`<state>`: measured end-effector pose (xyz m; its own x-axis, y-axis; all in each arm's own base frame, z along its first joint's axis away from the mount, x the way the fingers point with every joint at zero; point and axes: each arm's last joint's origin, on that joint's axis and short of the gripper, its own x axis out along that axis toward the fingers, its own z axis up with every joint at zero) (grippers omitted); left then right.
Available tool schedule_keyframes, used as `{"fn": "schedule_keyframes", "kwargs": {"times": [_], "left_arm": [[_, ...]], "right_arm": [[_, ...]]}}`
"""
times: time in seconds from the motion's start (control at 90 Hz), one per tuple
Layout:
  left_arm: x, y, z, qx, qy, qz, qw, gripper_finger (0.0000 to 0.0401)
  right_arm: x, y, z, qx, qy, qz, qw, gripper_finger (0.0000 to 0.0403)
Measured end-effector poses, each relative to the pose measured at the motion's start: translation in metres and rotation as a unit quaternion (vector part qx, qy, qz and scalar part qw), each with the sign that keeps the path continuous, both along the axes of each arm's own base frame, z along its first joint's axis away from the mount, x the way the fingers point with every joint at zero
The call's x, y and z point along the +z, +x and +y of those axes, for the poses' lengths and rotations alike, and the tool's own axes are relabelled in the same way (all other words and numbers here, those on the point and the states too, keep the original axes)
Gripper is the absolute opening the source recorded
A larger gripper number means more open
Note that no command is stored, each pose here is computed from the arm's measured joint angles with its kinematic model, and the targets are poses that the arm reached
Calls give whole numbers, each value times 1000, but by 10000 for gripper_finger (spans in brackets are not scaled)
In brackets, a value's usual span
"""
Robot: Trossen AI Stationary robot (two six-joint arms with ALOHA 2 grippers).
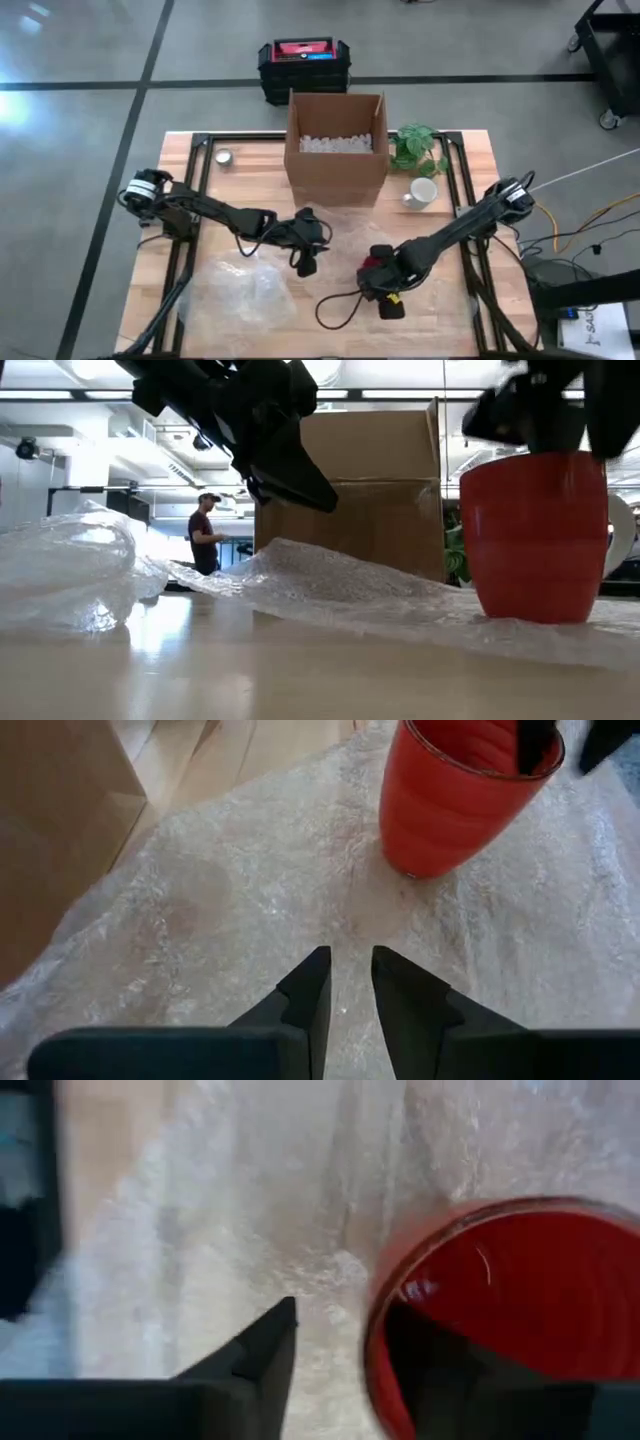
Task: Wrap mug
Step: Wrap the orange mug with the right transparent bubble wrap
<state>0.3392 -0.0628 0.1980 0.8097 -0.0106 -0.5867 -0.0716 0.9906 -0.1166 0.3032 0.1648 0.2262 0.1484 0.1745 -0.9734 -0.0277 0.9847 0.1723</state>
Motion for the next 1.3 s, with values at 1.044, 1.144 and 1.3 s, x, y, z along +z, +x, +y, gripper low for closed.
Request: {"fn": "schedule_keyframes", "kwargs": {"times": [1.044, 1.144, 1.3], "left_arm": [[1, 1, -2, -1, -4, -9, 1000, 62], [2, 1, -2, 1, -7, -11, 1000, 62], [2, 1, -2, 3, -10, -14, 1000, 68]], "right_arm": [[-107, -150, 127, -17, -87, 115, 989, 89], [-95, -145, 124, -1, -81, 101, 992, 18], [-53, -144, 117, -6, -74, 54, 996, 8]]}}
